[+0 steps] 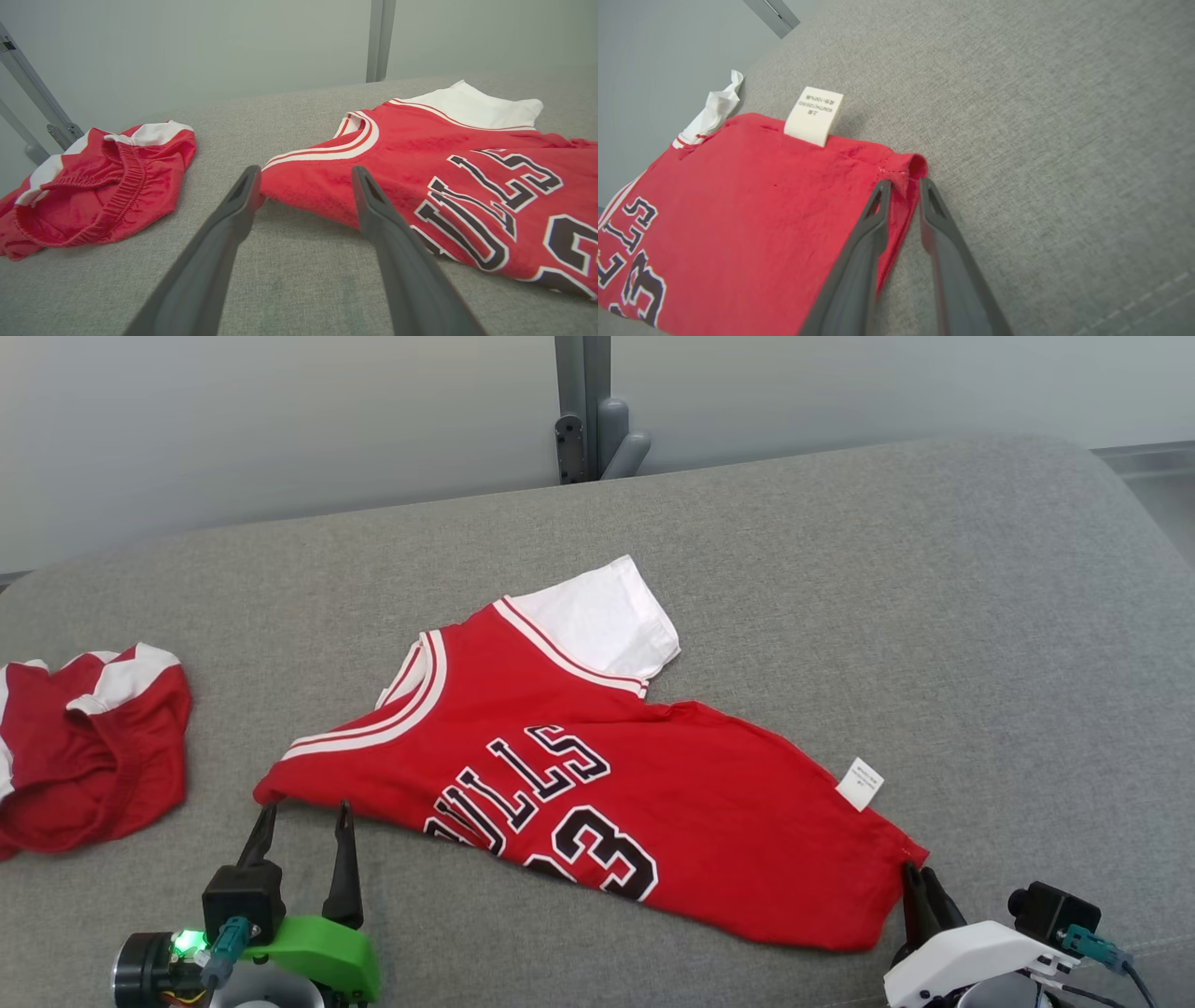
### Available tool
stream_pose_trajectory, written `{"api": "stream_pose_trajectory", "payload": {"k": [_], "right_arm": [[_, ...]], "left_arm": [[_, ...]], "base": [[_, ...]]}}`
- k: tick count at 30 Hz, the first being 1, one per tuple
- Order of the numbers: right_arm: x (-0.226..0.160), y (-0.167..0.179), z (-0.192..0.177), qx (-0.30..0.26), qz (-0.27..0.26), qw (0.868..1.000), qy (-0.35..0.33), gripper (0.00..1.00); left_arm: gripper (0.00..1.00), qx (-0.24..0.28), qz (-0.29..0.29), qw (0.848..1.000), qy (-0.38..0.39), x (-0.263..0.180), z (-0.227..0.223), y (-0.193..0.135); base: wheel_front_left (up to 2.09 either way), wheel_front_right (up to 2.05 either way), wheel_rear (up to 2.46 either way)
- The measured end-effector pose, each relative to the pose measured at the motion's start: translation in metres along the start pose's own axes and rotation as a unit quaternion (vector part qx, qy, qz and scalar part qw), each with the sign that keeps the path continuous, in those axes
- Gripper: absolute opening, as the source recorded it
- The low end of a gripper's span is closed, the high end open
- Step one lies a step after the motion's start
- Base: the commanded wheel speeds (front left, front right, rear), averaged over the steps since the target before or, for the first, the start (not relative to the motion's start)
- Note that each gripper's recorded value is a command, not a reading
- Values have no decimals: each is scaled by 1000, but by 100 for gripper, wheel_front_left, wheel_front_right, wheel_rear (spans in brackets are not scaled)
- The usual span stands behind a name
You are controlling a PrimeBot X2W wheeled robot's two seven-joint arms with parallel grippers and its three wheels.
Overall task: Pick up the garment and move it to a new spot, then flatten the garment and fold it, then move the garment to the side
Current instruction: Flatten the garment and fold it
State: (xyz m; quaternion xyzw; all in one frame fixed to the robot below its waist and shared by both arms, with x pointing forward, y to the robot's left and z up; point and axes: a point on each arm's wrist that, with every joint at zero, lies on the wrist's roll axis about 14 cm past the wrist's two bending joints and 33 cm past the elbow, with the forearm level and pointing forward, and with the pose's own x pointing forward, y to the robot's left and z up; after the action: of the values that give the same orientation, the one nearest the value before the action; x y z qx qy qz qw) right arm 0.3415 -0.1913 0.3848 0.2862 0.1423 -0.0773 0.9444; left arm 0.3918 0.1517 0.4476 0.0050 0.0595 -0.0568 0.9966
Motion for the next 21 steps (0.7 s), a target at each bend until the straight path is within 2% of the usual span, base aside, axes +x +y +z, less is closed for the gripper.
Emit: {"api": "stream_pose_trajectory", "payload": {"k": [1,2,4,5,7,9,10,16,21], "right_arm": [[0,0,0,0,0,1000,0,30],[0,0,0,0,0,1000,1,32],[1,0,0,1,-1,1000,1,43],[2,1,2,1,0,1000,0,44],[4,3,4,1,3,1000,-3,35],[5,5,4,1,4,1000,-3,21],[5,5,3,0,5,1000,-1,1],[6,6,2,-7,6,1000,2,0],[13,1,26,-49,5,998,-32,0]], "left_arm": [[100,-1,-1,1000,0,0,0,0],[100,0,-1,1000,0,0,0,0],[100,1,-3,1000,-1,-1,1,-1],[100,1,-3,1000,-1,-2,1,-1],[100,3,-3,1000,-2,-2,1,-1],[100,3,-2,1000,-2,-2,2,-1],[100,3,-2,1000,-3,-3,2,-1],[100,-2,2,1000,-3,-3,2,0],[100,-22,-8,1000,-12,8,8,-3]], "base": [[0,0,0],[0,0,0],[0,0,0],[0,0,0],[0,0,0],[0,0,0],[0,0,0],[0,0,0],[0,0,0]]}}
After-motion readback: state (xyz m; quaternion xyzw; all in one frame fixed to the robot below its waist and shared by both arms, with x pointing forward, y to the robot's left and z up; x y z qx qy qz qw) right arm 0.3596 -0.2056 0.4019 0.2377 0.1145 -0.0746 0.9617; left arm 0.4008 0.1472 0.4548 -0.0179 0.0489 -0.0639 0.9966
